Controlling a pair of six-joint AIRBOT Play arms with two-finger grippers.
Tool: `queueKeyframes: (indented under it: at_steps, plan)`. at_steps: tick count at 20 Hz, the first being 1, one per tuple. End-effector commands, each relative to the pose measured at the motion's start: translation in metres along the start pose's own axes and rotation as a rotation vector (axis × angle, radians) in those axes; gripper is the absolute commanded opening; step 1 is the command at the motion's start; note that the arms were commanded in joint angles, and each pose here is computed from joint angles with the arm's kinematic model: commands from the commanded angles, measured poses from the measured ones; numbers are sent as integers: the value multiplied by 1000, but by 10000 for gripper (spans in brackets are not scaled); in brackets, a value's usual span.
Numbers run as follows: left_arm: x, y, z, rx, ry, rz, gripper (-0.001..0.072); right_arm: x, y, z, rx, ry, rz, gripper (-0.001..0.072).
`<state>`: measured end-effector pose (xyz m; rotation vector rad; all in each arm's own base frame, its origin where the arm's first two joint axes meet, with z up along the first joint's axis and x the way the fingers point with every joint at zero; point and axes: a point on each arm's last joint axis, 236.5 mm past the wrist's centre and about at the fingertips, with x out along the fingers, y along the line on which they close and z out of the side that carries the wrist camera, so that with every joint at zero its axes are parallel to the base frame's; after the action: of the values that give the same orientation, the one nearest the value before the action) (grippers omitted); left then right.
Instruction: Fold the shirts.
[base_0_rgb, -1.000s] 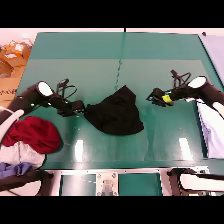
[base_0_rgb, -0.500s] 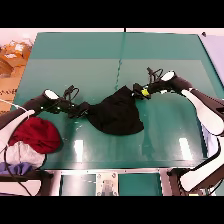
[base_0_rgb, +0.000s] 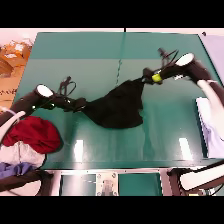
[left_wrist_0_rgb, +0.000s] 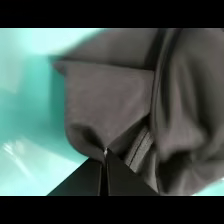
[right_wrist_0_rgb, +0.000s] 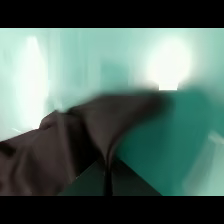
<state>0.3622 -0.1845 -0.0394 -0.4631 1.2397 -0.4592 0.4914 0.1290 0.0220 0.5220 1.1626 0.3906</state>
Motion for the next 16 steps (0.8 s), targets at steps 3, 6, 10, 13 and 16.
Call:
queueKeyframes:
  at_steps: [3,6,10,13,16]
  plan:
    - [-105,-28,50,202,-270,141,23,-135,40,28,-116,-253,-22,19]
    - [-146,-54,54,270,-320,137,23,-177,55,18,-178,-309,-56,20]
    - [-232,-94,64,377,-430,190,23,-236,74,2,-254,-411,-120,20]
    - [-329,-115,73,434,-604,317,24,-303,102,-16,-311,-573,-131,20]
    - [-425,-150,68,516,-827,368,25,-372,127,-37,-357,-771,-156,20]
